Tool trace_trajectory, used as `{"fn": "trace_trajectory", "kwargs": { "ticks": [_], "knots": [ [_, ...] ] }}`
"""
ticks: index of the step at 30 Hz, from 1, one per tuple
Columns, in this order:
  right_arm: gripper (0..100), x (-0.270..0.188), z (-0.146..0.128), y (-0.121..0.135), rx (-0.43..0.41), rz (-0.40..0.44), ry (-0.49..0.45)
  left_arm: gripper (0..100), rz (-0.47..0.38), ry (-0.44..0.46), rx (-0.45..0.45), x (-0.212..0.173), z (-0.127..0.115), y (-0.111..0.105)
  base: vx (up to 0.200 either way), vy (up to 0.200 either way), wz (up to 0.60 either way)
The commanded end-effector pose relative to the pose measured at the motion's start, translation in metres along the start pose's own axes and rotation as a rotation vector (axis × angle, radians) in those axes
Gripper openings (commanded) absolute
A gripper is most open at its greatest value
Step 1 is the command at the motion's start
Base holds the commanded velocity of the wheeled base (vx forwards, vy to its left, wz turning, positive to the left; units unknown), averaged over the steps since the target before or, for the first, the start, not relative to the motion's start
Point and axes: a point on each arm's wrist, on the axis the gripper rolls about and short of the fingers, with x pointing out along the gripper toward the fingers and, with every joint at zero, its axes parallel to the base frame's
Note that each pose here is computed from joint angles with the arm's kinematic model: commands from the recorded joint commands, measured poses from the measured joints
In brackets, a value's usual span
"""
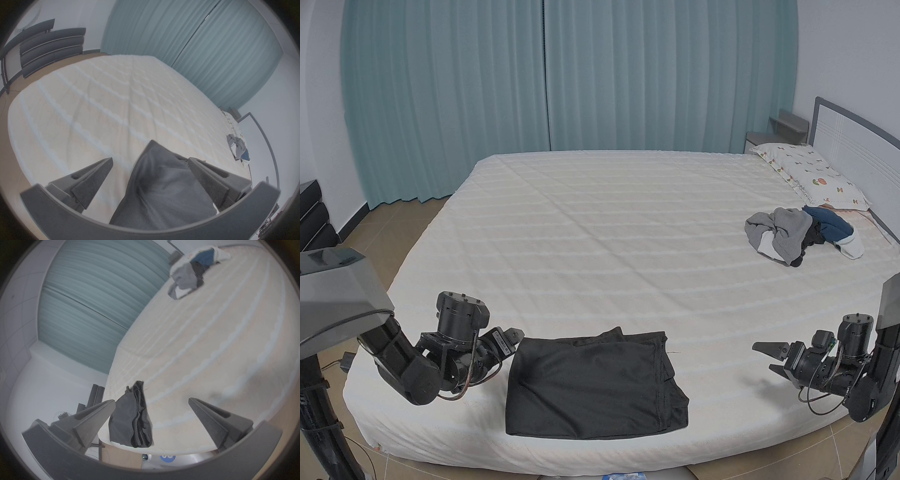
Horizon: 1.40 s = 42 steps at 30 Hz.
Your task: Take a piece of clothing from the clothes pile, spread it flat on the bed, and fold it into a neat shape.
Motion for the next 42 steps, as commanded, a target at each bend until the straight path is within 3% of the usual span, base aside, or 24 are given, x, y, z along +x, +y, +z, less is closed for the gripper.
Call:
{"fn": "trace_trajectory", "kwargs": {
  "ticks": [1,7,12,16,20,27,32,34,38,42],
  "knots": [
    [100,-0.034,0.008,0.03,-0.158,0.083,-0.125,100,-0.062,-0.1,-0.005,-0.038,0.023,-0.003,0.0,0.0,0.0],
    [100,-0.082,0.022,0.069,-0.32,0.173,-0.387,100,-0.141,-0.291,-0.015,-0.106,0.049,-0.002,0.0,0.0,0.0],
    [100,-0.122,0.014,0.087,-0.455,0.202,-0.474,100,-0.159,-0.438,0.066,-0.158,0.054,0.007,0.0,0.0,0.0],
    [100,-0.153,-0.004,0.092,-0.575,0.2,-0.501,100,-0.088,-0.515,0.116,-0.194,0.05,0.02,0.0,0.0,0.0],
    [100,-0.178,-0.023,0.092,-0.683,0.19,-0.519,100,-0.108,-0.571,0.134,-0.238,0.045,0.034,0.0,0.0,0.0],
    [100,-0.225,-0.047,0.101,-0.794,0.229,-0.541,100,-0.056,-0.674,0.174,-0.305,0.043,0.057,0.0,0.0,0.0],
    [100,-0.253,-0.063,0.101,-0.827,0.257,-0.498,100,0.005,-0.692,0.22,-0.321,0.025,0.078,0.0,0.0,0.0],
    [100,-0.273,-0.084,0.087,-0.894,0.255,-0.44,100,0.057,-0.729,0.206,-0.336,0.009,0.097,0.0,0.0,0.0],
    [100,-0.281,-0.094,0.08,-0.968,0.193,-0.43,100,0.166,-0.766,0.252,-0.345,-0.014,0.116,0.0,0.0,0.0],
    [100,-0.278,-0.094,0.077,-0.957,0.091,-0.47,100,0.238,-0.842,0.332,-0.348,-0.038,0.132,0.0,0.0,0.0]
  ]
}}
